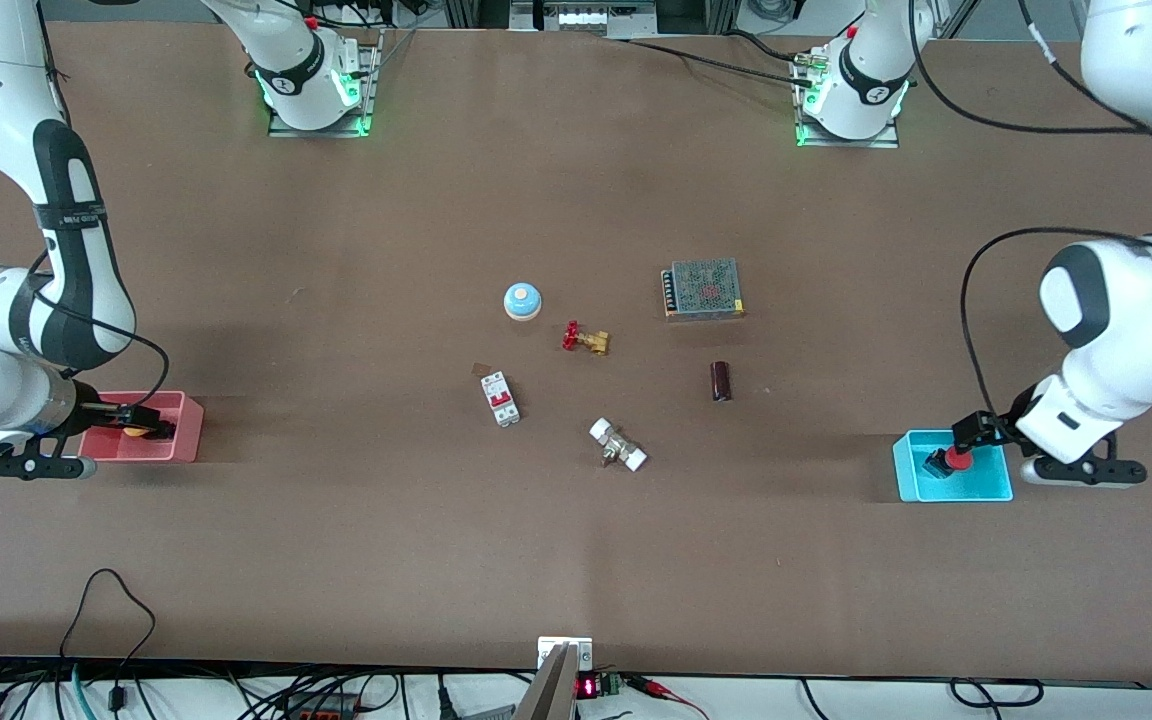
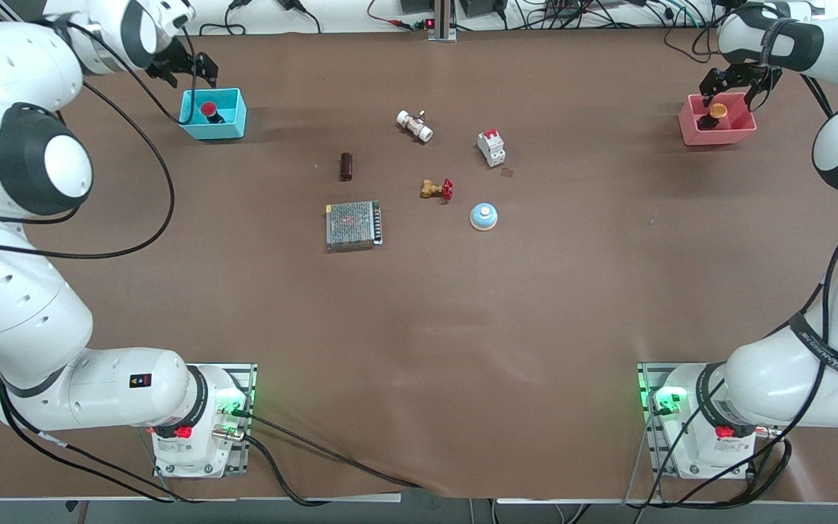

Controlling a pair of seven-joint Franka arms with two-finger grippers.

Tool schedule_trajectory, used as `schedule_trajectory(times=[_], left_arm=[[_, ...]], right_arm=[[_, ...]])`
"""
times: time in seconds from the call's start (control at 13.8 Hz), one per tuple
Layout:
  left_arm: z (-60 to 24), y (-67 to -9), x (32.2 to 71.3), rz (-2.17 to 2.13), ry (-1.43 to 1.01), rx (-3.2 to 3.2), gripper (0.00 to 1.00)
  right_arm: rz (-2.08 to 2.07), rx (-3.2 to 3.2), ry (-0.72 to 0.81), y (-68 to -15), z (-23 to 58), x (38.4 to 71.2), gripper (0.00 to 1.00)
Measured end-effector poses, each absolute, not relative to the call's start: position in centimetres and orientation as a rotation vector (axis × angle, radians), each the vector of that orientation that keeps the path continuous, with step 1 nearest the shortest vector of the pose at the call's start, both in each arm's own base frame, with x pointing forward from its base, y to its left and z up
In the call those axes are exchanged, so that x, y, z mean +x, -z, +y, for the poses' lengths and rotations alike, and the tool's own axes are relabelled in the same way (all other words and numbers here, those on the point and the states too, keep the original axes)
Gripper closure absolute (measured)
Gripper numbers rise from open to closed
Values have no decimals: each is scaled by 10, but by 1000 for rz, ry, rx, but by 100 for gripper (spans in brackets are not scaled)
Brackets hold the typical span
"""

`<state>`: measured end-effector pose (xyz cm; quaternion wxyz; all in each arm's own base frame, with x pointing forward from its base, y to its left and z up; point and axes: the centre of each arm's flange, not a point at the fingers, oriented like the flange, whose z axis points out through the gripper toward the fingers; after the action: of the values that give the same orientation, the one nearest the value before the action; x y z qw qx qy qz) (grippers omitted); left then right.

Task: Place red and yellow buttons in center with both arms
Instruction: 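Lower the left gripper to the red button and the right gripper to the yellow button, then grasp the red button with the left gripper while the right gripper grasps the yellow button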

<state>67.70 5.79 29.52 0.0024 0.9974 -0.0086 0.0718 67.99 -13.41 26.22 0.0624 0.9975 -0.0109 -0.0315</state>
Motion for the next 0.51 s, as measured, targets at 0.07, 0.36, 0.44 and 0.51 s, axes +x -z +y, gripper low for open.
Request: schedule_trajectory(times=[0.07,0.36,0.44,0.51], left_arm=[[58,-277,677,-27,-205,3129,0],[58,-239,675,-27,-147,3130,0],[58,-236,675,-27,-140,3130,0],[59,-234,674,-26,-136,3131,0]], right_arm=[[-32,3015,100,-258,-135,680,0],[-32,3015,108,-249,-137,679,0],[-33,3014,101,-244,-139,680,0],[-37,3013,100,-238,-141,680,0]])
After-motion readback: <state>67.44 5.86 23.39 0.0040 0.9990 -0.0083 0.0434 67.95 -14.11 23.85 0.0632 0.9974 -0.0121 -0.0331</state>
